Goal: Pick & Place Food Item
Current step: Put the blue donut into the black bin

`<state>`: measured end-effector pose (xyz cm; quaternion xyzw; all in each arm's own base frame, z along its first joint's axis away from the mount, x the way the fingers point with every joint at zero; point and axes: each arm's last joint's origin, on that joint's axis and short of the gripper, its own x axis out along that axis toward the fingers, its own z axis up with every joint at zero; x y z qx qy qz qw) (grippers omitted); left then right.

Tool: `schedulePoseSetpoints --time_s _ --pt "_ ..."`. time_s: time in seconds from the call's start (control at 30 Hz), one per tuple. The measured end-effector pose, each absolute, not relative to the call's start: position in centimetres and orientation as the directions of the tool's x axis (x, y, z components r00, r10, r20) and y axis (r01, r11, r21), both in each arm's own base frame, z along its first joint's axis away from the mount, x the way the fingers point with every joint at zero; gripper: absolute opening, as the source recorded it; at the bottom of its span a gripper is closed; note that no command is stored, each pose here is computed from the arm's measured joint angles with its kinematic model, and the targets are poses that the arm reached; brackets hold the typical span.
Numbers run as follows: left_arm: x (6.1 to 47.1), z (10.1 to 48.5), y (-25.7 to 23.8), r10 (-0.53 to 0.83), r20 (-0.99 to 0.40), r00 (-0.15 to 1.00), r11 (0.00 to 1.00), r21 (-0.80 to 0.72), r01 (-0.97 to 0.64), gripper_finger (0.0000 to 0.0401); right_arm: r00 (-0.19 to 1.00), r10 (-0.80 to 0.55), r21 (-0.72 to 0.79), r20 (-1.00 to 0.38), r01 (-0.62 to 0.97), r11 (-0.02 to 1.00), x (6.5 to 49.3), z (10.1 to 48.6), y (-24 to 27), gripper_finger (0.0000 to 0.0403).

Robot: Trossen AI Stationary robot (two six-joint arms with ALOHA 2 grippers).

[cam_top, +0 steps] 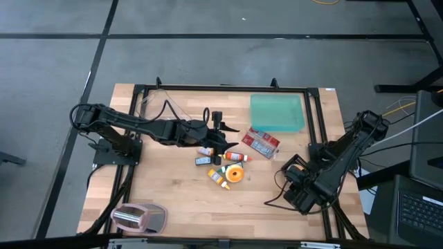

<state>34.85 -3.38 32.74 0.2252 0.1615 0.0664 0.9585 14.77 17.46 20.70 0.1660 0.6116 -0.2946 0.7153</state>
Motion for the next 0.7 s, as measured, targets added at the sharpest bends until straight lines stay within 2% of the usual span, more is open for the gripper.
schedulePoseSetpoints --time_s 0.3,0.7 --pt "34.8 32.7 -3.4 0.195 -0.280 0.940 0.891 0.452 -0.050 0.0196 0.081 -0.248 -0.142 -0.965 0.633 0.761 14.7 20.7 17.3 0.0010" --pt "34.8 32.7 -3.4 0.194 -0.281 0.940 0.891 0.451 -0.049 0.0196 -0.008 -0.306 -0.237 -0.952 0.653 0.719 13.8 21.3 16.3 0.0003"
